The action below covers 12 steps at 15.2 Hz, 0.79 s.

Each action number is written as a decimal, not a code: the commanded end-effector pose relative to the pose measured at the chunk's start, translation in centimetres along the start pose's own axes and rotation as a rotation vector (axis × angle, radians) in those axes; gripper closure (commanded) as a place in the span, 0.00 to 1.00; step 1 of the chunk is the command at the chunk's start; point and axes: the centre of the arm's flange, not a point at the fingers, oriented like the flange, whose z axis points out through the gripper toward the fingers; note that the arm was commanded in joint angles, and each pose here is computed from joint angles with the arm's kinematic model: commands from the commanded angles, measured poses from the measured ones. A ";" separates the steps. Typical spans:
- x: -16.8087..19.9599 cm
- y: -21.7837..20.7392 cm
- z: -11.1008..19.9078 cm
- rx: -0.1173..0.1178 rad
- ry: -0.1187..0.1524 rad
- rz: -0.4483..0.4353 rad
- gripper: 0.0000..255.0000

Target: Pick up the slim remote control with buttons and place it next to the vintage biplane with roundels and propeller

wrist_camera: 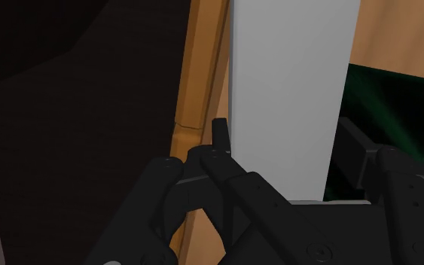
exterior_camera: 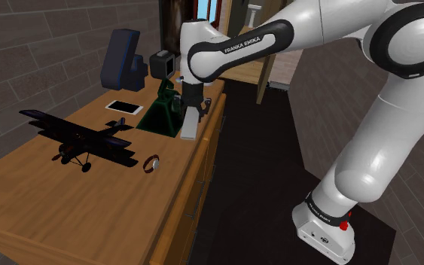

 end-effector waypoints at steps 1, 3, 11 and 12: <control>0.0 -0.1 0.9 0.001 0.000 0.000 1.00; 0.0 -0.1 2.0 0.001 0.000 0.000 1.00; 0.0 -0.2 6.2 0.001 0.000 0.000 1.00; -0.1 -0.2 6.8 0.001 0.000 0.000 1.00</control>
